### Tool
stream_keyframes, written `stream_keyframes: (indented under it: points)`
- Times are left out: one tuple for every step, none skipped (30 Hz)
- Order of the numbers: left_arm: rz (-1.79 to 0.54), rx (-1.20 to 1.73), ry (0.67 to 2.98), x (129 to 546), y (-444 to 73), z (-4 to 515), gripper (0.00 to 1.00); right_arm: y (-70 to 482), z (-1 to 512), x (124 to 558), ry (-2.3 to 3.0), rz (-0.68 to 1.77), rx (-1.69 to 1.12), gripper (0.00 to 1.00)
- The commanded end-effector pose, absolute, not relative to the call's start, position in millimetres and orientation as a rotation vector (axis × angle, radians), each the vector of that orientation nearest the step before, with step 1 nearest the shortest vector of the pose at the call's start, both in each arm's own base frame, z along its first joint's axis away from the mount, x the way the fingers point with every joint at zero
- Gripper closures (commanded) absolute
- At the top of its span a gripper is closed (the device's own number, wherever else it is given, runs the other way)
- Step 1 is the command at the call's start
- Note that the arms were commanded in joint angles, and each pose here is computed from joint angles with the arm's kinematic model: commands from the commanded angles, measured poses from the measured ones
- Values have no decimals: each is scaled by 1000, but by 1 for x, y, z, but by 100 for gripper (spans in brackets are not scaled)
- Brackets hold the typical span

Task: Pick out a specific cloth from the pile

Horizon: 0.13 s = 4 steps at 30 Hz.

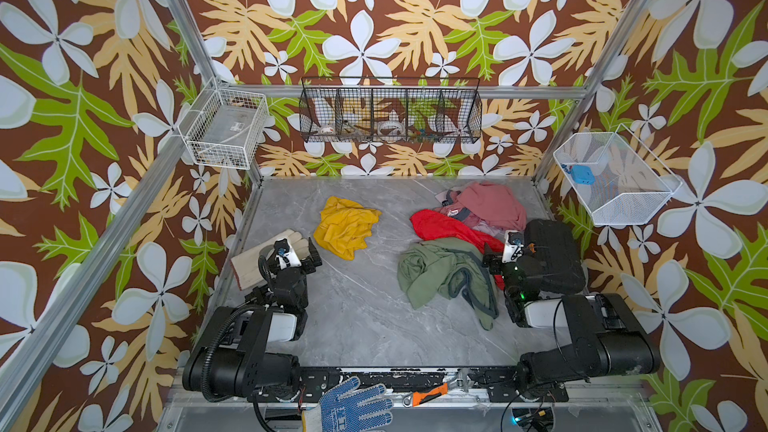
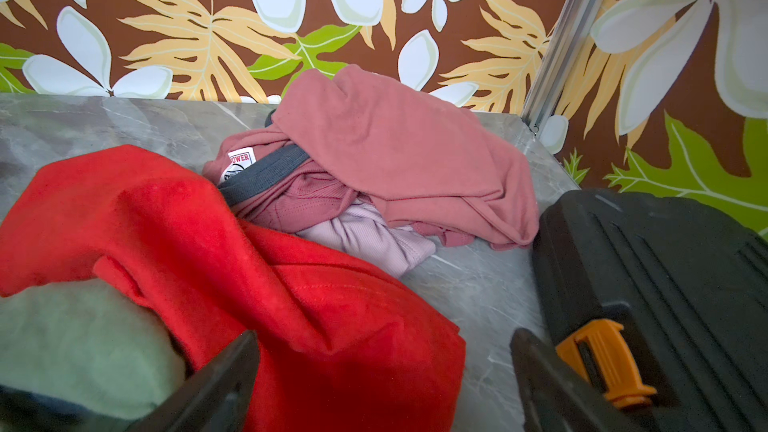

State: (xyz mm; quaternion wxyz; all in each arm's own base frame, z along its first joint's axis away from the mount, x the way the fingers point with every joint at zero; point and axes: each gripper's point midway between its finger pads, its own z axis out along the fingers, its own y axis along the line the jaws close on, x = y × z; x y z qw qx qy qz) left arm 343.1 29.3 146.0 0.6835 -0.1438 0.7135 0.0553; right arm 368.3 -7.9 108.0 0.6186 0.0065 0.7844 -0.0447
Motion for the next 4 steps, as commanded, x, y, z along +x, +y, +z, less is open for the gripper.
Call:
stream_keyframes:
  points:
    - [114, -323, 1574, 344, 29, 153, 0, -9, 114, 370, 1782, -97, 27, 6]
    - [114, -323, 1574, 344, 29, 153, 0, -8, 114, 370, 1782, -97, 26, 6]
    - [115, -323, 1576, 344, 29, 152, 0, -9, 114, 370, 1781, -98, 28, 6]
    - [114, -323, 1575, 344, 29, 152, 0, -9, 114, 370, 1782, -98, 27, 5]
